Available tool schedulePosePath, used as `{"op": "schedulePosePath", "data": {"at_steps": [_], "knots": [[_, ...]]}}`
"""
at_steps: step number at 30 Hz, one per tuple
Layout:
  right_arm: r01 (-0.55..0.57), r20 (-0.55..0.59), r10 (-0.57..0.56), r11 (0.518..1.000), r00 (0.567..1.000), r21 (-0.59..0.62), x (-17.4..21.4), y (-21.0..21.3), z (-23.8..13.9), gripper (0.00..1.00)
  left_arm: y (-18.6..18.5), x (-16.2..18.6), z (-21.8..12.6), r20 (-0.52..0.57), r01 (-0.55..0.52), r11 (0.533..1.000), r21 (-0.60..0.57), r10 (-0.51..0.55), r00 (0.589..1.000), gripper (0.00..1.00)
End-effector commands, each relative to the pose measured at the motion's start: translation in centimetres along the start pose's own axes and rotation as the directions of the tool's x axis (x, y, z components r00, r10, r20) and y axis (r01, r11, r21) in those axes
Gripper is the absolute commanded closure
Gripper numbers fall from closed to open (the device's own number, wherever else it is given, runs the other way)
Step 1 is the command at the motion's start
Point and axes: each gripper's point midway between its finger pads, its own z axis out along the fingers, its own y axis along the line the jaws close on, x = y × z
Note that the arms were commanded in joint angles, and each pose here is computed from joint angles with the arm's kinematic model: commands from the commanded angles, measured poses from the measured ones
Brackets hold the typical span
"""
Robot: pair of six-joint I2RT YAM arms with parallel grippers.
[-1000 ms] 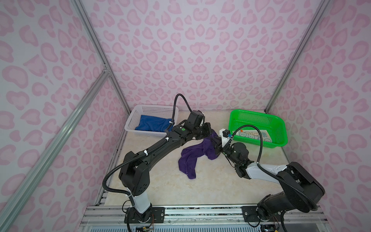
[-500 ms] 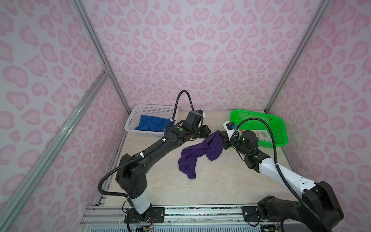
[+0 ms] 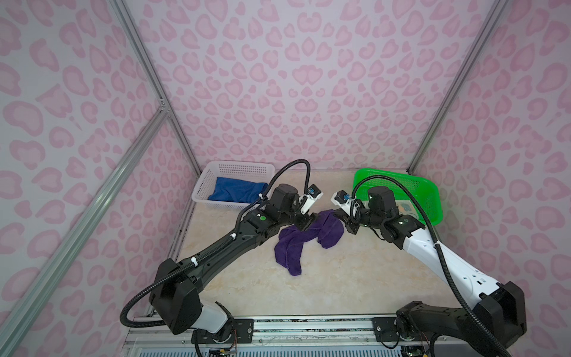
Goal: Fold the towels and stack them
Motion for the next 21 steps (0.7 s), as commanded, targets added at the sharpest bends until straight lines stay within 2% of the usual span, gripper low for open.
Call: {"op": "schedulePosePath", "data": {"at_steps": [1,8,15,21], "knots": [[0.004,-0.010,-0.005,0.997,1.000,-0.083,0.3,1.4,0.0,1.00,-2.4,-3.3,0.5,0.186,-0.163,0.979,0.125,0.139,0.973,0.40],[0.007,0.000,-0.007,0.997,1.000,-0.074,-0.1,1.4,-0.2,1.00,-4.9,-3.3,3.1,0.199,-0.236,0.949,0.211,0.195,0.960,0.43],[0.025,0.015,-0.024,0.998,1.000,-0.057,-0.6,1.2,-0.7,1.00,-6.6,-1.3,4.7,0.129,-0.252,0.920,0.300,0.223,0.966,0.48],[0.040,-0.018,-0.040,0.999,0.999,-0.007,-0.1,0.4,-0.9,1.00,-6.9,1.0,4.1,0.068,-0.284,0.908,0.308,0.277,0.958,0.50]]}}
